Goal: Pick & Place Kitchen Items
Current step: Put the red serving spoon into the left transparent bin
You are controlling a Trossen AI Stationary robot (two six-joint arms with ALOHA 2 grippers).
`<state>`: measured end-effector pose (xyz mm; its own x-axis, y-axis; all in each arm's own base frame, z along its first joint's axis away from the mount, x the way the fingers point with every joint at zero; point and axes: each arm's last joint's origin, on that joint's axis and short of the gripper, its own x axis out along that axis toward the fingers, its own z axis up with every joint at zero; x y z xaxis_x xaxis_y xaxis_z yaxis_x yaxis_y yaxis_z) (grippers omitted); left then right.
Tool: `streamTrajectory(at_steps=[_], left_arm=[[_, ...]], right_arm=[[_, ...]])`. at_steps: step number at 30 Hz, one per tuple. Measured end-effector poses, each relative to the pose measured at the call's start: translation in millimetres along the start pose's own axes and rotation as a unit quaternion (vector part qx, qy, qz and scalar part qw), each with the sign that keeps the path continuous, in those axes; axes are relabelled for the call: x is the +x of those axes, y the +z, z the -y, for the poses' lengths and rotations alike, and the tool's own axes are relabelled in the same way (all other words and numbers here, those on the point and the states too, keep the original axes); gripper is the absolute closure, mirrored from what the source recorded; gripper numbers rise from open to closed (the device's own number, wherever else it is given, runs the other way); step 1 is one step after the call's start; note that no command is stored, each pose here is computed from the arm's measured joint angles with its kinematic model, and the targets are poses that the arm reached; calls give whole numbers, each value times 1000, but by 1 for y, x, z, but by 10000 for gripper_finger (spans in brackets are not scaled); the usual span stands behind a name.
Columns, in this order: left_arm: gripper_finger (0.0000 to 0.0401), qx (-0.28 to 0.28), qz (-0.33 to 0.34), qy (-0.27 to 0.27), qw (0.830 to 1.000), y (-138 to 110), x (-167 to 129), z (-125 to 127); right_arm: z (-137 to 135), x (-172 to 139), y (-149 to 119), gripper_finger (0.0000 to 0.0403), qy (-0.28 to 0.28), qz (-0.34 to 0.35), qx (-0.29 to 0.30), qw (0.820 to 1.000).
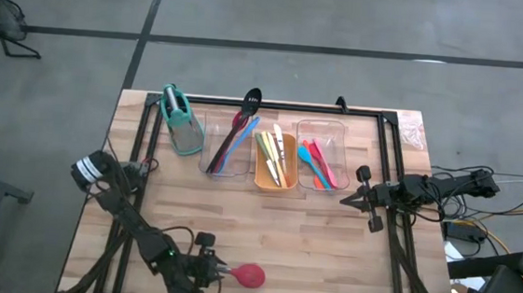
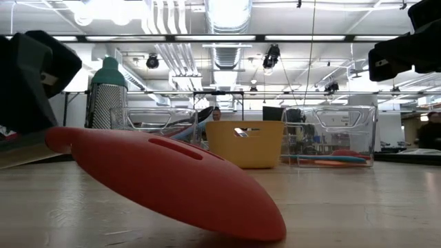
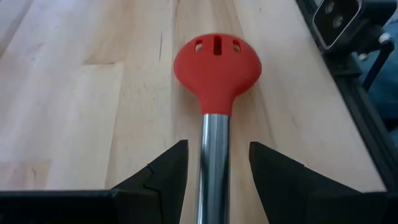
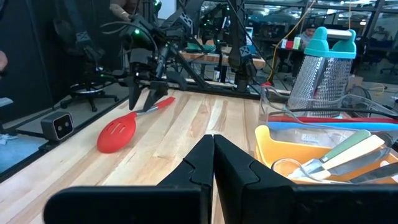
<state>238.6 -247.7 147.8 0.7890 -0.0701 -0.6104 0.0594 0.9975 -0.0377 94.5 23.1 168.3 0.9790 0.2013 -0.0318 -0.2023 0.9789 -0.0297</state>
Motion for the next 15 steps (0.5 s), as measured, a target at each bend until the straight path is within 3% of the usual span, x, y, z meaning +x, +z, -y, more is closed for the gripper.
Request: streamTrajectory(at_steps=[15], left_arm=[[224, 7, -14, 7, 1000, -9, 8, 0]], right_arm=[[0, 0, 0, 394, 0, 1, 0, 1000]])
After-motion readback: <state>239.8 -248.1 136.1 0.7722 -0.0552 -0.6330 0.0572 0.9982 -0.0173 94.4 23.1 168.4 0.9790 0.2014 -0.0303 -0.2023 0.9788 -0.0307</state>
